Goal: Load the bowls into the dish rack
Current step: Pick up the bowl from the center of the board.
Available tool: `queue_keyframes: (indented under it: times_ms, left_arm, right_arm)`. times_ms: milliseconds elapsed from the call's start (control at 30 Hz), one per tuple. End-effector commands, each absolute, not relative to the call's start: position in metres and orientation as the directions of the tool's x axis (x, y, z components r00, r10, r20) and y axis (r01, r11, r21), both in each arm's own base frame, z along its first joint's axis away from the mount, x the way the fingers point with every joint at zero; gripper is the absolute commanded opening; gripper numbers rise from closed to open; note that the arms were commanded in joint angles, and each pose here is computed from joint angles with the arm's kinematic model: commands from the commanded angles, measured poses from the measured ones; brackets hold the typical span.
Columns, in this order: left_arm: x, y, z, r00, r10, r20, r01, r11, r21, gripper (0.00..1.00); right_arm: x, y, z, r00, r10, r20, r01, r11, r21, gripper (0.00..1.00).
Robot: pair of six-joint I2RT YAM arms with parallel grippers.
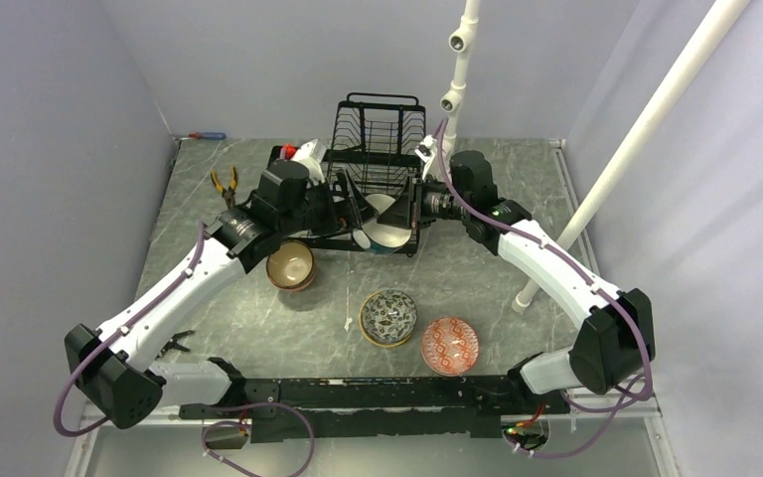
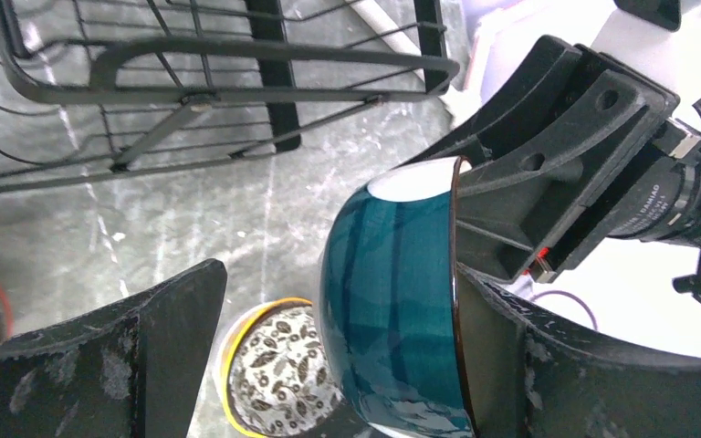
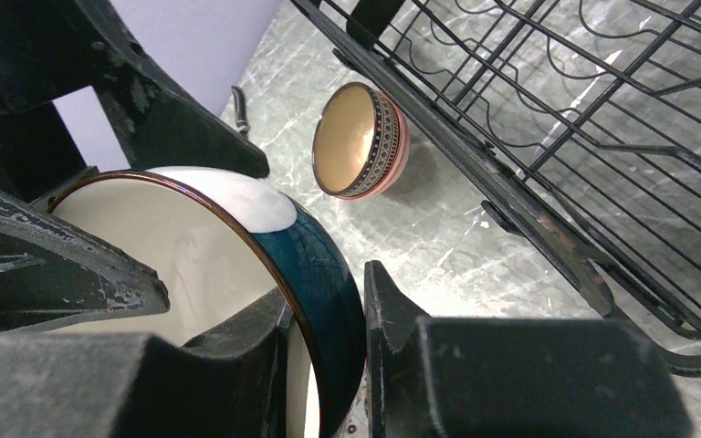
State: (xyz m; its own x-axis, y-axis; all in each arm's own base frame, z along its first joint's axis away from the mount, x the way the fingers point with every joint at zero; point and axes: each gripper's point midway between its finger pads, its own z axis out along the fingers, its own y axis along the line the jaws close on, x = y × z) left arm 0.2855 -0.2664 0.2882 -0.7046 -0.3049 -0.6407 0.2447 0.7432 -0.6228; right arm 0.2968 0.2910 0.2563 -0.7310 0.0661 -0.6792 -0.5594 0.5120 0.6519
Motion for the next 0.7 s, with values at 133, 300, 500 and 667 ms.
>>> queue_keyframes:
  times_ms: [133,300,500,667]
  left_arm:
    - [0.247,-0.295,0.288,-0.845,-0.299,-0.444,0.258,0.499,-0.827,0.94]
    - [0.243,-0.312,0.287,-0.888,-0.270,-0.373,0.244,0.411,-0.879,0.93]
    - [0.239,-0.316,0.288,-0.895,-0.267,-0.357,0.241,0.386,-0.890,0.85]
    - [0.235,-0.317,0.290,-0.901,-0.259,-0.348,0.243,0.363,-0.900,0.69]
  right_arm:
    - [0.300,0.288,0.320,-0.585,0.167,-0.794,-0.676,0.441,0.591,0.00]
    - [0.300,0.285,0.322,-0.578,0.171,-0.798,-0.672,0.454,0.585,0.00]
    - [0.302,0.283,0.316,-0.578,0.168,-0.798,-0.661,0.478,0.579,0.00]
    - [0.303,0.284,0.313,-0.586,0.168,-0.793,-0.658,0.473,0.586,0.00]
